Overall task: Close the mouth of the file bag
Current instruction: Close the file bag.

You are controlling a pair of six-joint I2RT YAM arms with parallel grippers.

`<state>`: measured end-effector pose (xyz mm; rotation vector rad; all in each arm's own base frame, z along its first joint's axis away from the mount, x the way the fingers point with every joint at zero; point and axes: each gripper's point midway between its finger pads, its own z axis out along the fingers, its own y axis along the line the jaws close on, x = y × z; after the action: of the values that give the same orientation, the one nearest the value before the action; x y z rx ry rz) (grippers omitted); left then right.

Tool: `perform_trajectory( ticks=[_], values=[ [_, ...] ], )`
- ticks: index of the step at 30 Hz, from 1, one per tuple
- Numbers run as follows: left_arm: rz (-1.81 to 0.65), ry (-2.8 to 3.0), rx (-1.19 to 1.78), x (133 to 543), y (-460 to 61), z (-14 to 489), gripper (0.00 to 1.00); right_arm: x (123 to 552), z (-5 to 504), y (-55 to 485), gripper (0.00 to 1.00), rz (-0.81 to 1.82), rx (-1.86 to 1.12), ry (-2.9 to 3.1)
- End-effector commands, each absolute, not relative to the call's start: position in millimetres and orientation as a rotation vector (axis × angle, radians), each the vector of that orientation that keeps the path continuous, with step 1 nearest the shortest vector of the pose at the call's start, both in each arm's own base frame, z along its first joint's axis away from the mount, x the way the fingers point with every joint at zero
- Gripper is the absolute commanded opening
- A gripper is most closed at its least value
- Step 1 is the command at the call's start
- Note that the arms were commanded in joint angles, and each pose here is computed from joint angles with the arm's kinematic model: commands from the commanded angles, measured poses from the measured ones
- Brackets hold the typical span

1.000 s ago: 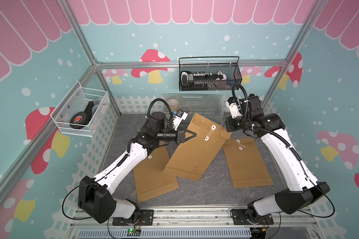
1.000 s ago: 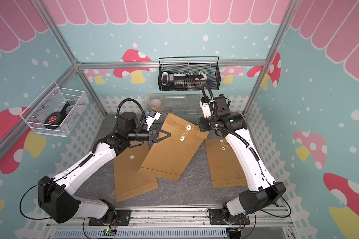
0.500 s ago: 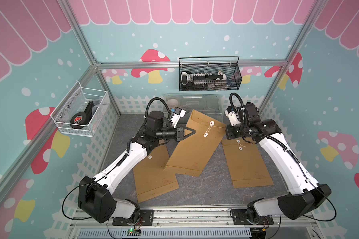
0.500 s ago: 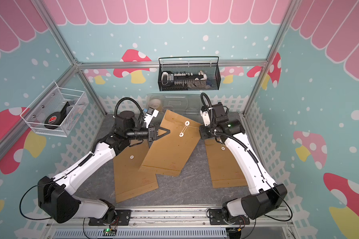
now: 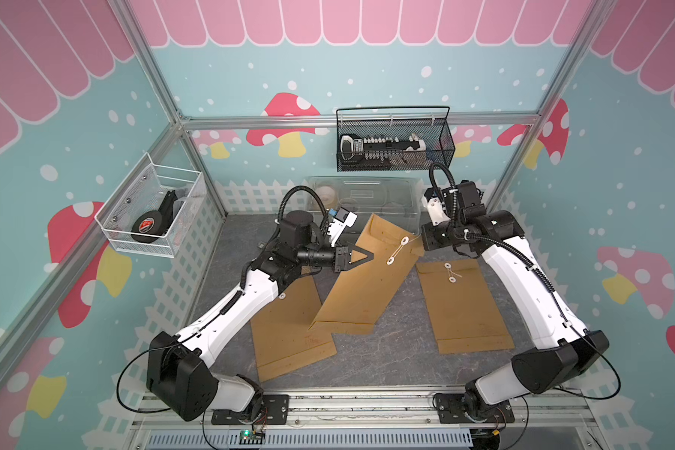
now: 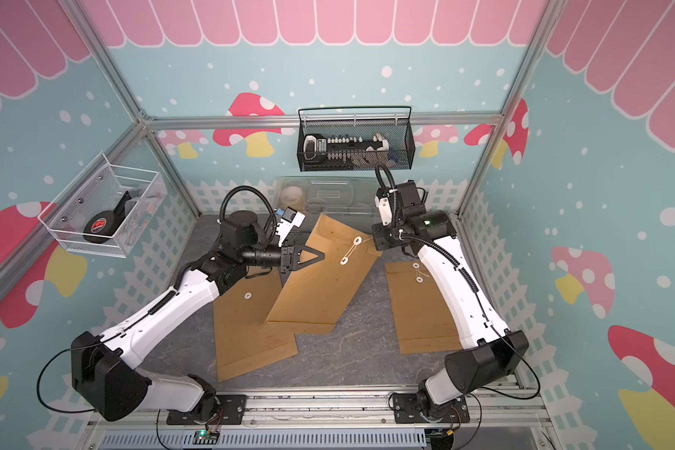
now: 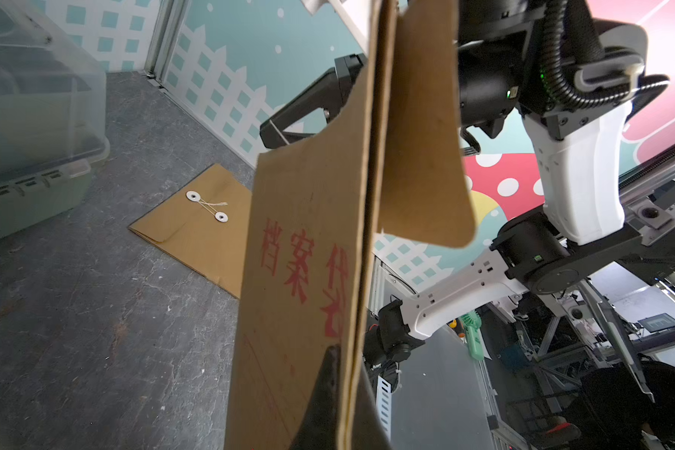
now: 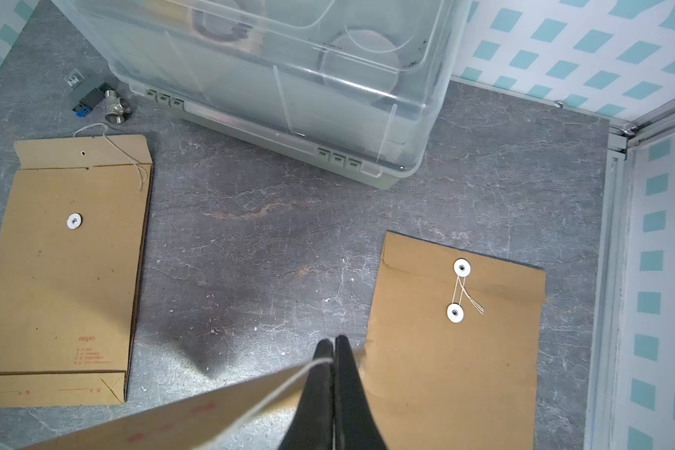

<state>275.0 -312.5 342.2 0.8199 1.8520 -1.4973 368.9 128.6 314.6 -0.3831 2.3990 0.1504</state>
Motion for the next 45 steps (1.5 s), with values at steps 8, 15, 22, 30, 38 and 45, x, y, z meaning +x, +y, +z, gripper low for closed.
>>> perform_trajectory(
  ticks=[8, 15, 22, 30, 38, 45],
  values=[
    [-1.493, 1.790, 0.891, 264.0, -314.4, 359.7, 0.00, 365.8, 326.9, 145.7, 0.00, 0.130, -0.465, 2.389],
    [-1.478, 1.842, 0.861, 273.2, -315.9, 347.9, 0.00, 359.9, 342.3, 141.1, 0.00, 0.061, -0.481, 2.357],
    [-1.464, 1.891, 0.822, 284.1, -319.3, 336.3, 0.00, 358.6, 354.0, 150.9, 0.00, -0.108, -0.575, 2.332],
    [-1.446, 1.933, 0.786, 291.9, -319.6, 323.7, 0.00, 357.9, 375.8, 163.1, 0.00, -0.219, -0.623, 2.267],
    [-1.446, 1.942, 0.766, 295.2, -320.4, 319.3, 0.00, 355.8, 384.6, 188.3, 0.00, -0.227, -0.682, 2.226],
    [-1.431, 1.942, 0.682, 307.7, -310.6, 321.1, 0.00, 344.6, 377.2, 209.4, 0.00, -0.185, -0.743, 2.244]
  ],
)
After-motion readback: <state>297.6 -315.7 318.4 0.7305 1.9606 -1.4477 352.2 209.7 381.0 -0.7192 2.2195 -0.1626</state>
